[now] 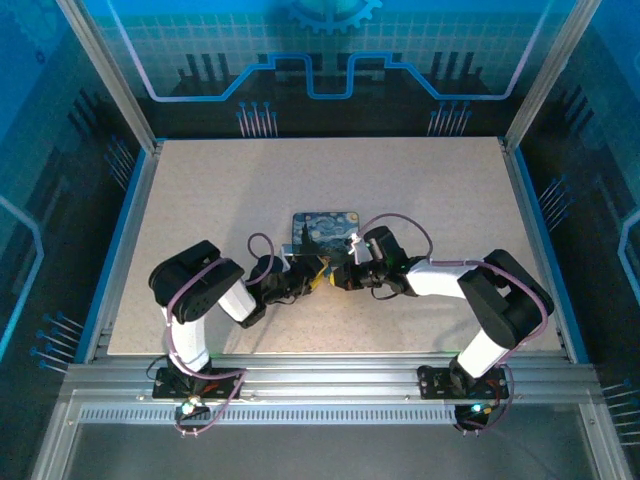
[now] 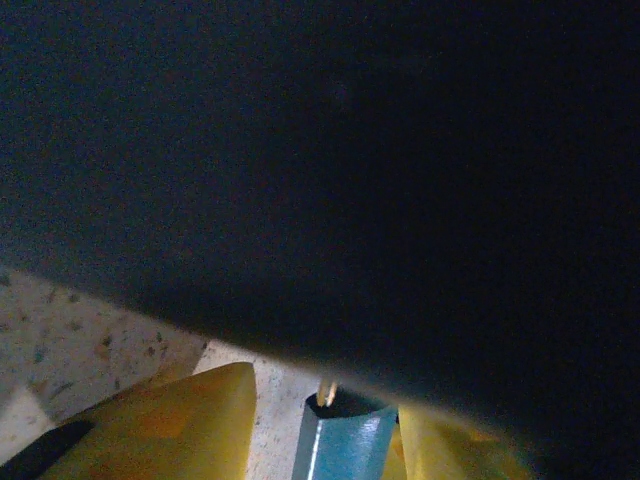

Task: Unlock the padlock with the key

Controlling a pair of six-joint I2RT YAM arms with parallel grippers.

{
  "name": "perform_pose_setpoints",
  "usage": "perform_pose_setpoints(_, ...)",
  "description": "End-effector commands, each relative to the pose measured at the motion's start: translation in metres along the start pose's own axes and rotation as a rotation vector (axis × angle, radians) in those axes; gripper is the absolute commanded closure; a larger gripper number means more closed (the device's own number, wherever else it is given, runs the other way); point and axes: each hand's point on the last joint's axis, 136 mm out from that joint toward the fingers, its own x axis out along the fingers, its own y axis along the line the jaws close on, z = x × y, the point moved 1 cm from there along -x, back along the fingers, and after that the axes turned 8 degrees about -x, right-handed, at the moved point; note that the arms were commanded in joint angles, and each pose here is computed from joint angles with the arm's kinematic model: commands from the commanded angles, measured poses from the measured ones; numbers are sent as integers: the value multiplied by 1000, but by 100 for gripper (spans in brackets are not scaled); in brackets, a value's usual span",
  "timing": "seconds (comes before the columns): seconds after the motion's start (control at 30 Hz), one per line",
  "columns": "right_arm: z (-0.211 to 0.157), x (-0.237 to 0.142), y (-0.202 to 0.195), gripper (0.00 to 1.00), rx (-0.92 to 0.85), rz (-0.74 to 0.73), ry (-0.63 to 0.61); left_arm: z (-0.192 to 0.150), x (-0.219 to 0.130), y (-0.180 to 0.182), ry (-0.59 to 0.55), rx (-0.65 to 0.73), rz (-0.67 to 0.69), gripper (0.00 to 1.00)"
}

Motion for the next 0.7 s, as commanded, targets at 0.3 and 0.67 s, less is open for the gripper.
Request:
perform_pose_setpoints(0.3, 10, -2, 20, 100, 24, 77, -44, -15, 6, 2, 52, -14, -3, 69)
perform_pose_setpoints(0.67, 12, -13, 15, 91, 37, 51, -71, -15, 5, 1, 50, -7, -10, 90)
